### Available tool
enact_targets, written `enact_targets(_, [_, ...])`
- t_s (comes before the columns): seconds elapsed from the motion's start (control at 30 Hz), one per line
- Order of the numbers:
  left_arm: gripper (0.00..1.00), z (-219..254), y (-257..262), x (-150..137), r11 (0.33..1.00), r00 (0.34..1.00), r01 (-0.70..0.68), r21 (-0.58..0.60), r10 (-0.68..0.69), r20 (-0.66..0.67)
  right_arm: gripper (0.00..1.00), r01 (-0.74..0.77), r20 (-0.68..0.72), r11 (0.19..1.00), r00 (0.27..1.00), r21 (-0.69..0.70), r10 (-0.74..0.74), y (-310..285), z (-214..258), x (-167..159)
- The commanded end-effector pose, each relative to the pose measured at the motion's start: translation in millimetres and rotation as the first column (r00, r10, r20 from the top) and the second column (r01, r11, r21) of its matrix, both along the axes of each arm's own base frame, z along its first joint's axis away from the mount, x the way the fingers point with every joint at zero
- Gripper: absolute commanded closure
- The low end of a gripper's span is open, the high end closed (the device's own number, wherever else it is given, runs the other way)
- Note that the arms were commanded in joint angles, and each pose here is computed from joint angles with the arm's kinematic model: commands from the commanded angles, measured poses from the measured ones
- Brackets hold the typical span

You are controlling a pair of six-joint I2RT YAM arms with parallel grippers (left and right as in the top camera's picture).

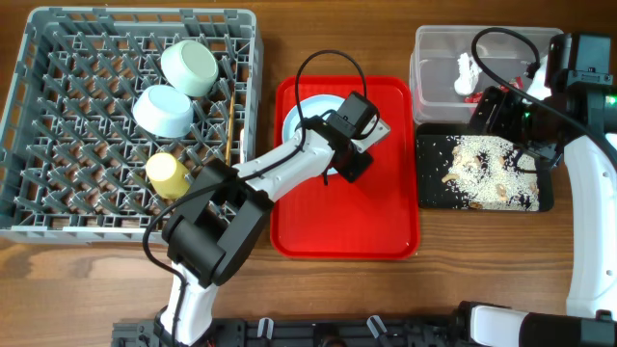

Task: Sort waste into correct bins and load items into the dishwasher rack
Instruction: 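Grasp the rim of the white plate with the left gripper, then stand the white plate upright in the right side of the rack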

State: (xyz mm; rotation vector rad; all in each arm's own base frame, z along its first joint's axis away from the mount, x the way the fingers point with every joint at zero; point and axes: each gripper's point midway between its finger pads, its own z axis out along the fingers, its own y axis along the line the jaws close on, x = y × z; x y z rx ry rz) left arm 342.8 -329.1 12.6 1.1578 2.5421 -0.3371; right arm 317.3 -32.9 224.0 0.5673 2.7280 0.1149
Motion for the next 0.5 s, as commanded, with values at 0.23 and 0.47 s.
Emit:
enact_targets(0.23, [0.96,105,-4,20,0.968,0.983,-0.144,-0.204,0.164,0.082,0.00,0.004,-0.004,1.000,1.000,-0.002,-0.004,-1,0,-1])
enact_targets(0.47, [0.96,236,66,44,0.830,0.939,-0.249,-0.499,0.333,0.085,0.00,0.004,-0.007,1.000,1.000,-0.001,-0.004,-1,0,-2])
